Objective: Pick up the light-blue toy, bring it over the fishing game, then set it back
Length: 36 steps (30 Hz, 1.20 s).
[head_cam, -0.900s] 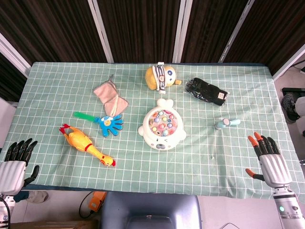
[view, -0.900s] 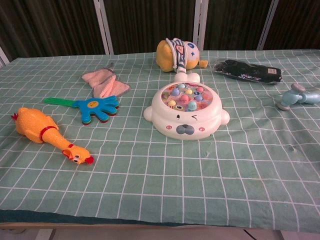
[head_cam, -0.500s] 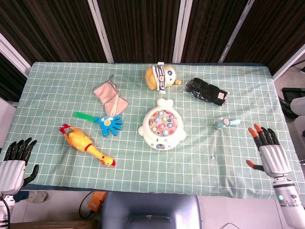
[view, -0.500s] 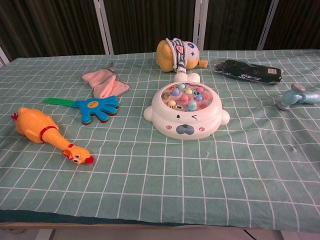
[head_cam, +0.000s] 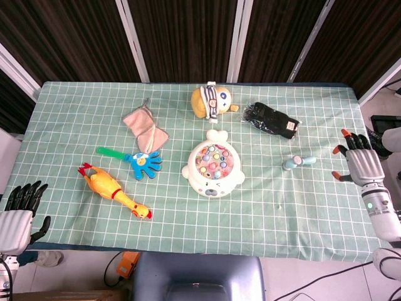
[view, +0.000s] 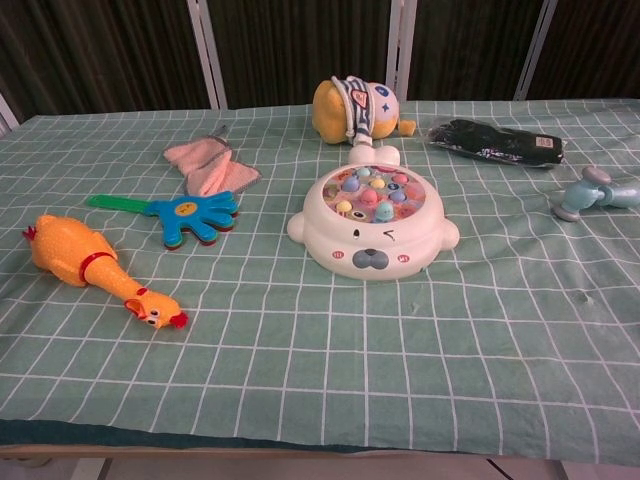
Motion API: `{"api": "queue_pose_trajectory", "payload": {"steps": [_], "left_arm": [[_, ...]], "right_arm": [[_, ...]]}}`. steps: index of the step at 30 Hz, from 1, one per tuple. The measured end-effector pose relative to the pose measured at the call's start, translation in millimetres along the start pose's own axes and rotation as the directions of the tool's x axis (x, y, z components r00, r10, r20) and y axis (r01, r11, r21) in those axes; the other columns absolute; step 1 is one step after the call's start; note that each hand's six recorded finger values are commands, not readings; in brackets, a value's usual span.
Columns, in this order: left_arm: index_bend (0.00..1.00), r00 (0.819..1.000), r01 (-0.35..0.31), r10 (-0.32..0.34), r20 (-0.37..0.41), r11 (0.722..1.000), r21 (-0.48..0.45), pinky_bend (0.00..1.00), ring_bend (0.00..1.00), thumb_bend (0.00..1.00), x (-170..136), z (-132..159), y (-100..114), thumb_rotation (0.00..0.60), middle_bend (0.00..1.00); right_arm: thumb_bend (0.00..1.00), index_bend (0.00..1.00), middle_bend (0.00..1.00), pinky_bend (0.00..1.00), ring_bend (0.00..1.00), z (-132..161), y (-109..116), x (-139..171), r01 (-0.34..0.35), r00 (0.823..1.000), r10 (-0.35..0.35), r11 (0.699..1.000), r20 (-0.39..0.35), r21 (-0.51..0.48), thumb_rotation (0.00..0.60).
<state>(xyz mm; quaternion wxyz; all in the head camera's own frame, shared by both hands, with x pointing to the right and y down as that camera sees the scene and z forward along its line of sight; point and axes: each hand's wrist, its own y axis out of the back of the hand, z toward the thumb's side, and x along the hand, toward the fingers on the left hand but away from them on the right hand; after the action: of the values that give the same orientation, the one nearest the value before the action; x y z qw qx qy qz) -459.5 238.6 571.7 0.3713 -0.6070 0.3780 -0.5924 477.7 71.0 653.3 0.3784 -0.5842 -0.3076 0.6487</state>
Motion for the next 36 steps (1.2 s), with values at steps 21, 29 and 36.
{"api": "queue_pose_trajectory", "payload": {"steps": [21,29,36], "left_arm": [[0.06,1.0,0.013,-0.013,0.002,1.0,0.005,0.02,0.0,0.41,2.1,0.9,-3.3,0.6,0.03],[0.06,0.999,0.045,-0.045,0.022,0.999,-0.007,0.02,0.0,0.41,3.4,4.2,-8.0,0.6,0.03],[0.06,0.997,0.066,-0.066,0.033,0.998,-0.024,0.02,0.0,0.41,4.7,4.5,-9.8,0.6,0.03]], "right_arm": [[0.48,0.52,0.01,0.05,0.0,42.0,-43.7,-50.6,-0.079,0.995,0.079,0.997,-0.064,-0.007,0.6],[0.49,0.53,0.02,0.05,0.0,52.6,-55.1,-56.3,-0.093,0.993,0.091,0.995,-0.076,-0.025,0.6],[0.49,0.55,0.03,0.05,0.0,66.4,-60.6,-62.7,-0.097,0.991,0.094,0.995,-0.096,-0.029,0.6]]}}
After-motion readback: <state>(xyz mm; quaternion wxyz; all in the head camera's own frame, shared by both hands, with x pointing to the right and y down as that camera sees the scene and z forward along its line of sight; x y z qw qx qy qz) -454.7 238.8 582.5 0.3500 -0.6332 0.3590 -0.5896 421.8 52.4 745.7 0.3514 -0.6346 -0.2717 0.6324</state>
